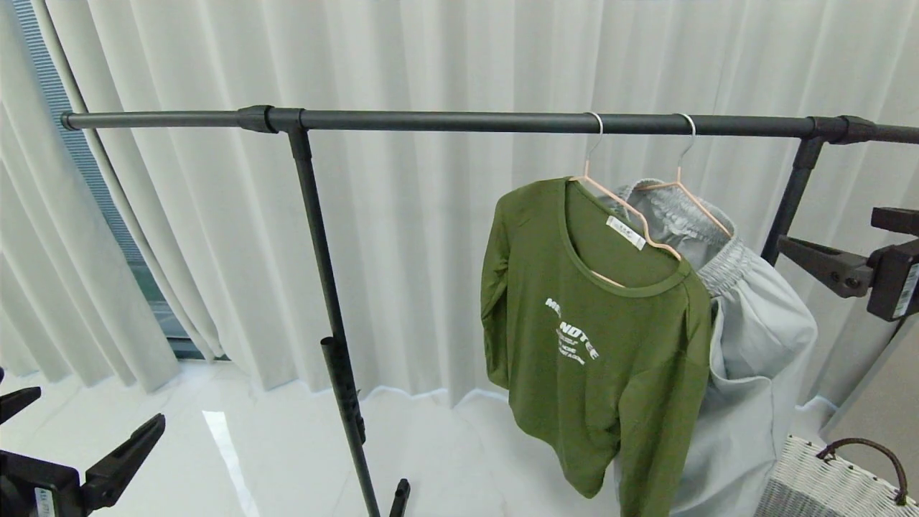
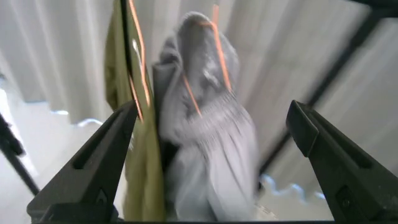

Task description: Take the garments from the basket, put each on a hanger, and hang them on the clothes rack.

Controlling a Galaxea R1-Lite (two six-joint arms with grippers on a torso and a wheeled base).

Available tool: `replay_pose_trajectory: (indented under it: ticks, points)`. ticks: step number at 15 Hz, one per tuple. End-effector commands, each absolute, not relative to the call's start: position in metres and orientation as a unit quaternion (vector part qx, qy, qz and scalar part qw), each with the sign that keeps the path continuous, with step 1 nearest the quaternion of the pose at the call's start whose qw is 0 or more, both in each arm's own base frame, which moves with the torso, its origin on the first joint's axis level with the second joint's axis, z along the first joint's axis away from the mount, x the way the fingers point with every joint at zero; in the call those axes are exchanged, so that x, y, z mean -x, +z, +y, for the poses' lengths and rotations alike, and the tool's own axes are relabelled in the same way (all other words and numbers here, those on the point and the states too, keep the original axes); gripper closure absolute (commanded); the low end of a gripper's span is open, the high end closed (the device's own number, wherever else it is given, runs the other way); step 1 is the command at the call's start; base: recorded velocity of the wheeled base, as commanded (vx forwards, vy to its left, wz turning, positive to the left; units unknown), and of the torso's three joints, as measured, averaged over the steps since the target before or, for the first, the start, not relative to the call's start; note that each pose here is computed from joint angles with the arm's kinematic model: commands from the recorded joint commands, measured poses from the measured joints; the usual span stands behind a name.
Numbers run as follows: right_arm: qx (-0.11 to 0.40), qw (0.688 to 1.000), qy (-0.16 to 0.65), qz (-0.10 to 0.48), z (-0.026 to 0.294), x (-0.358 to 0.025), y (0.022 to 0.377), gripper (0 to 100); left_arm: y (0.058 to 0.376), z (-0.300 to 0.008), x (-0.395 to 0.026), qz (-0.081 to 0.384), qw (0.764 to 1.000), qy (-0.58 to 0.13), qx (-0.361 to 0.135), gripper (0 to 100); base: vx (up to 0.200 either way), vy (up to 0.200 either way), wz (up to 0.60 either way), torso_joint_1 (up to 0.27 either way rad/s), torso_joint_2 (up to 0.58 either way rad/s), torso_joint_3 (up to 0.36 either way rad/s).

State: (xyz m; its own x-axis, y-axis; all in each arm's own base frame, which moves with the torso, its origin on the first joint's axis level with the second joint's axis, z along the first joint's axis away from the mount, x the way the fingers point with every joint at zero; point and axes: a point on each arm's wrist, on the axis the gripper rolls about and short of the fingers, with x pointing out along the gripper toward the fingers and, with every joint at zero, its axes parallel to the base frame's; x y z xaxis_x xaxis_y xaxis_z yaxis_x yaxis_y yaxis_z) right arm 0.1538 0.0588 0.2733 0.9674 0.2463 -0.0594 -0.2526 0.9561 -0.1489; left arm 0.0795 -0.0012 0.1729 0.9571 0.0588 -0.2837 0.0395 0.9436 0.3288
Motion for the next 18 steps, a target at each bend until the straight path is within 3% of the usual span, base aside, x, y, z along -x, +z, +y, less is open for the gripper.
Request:
replay_pose_trajectory:
  ticks: [1, 7, 12, 15, 18]
  points:
    - [0.084, 0.99, 0.108, 0.022, 0.052, -0.153, 0.271, 0, 0.172, -0.001, -0.072, 0.133, 0.977, 0.008, -0.169, 0, -0.2, 0.0, 0.0, -0.002, 0.0, 0.002]
    - [0.104, 0.994, 0.022, 0.04, 0.018, -0.12, 0.241, 0, 0.148, 0.002, -0.042, 0.115, 0.977, 0.047, -0.173, 0, -0.2, 0.0, 0.0, 0.002, 0.01, 0.001]
    - [0.124, 0.989, -0.049, 0.064, -0.001, -0.077, 0.195, 0, 0.117, 0.005, -0.018, 0.104, 0.974, 0.103, -0.175, 0, -0.2, 0.0, 0.0, 0.002, 0.0, 0.004]
    - [0.13, 0.978, -0.127, 0.104, -0.009, -0.041, 0.16, 0, 0.095, 0.007, 0.004, 0.051, 0.977, 0.12, -0.167, 0, -0.133, 0.0, 0.0, 0.003, 0.0, 0.006]
    - [0.126, 0.979, -0.124, 0.102, -0.004, -0.007, 0.132, 0, 0.085, 0.008, 0.019, 0.016, 0.978, 0.135, -0.156, 0, 0.0, 0.0, 0.0, 0.0, 0.0, 0.0]
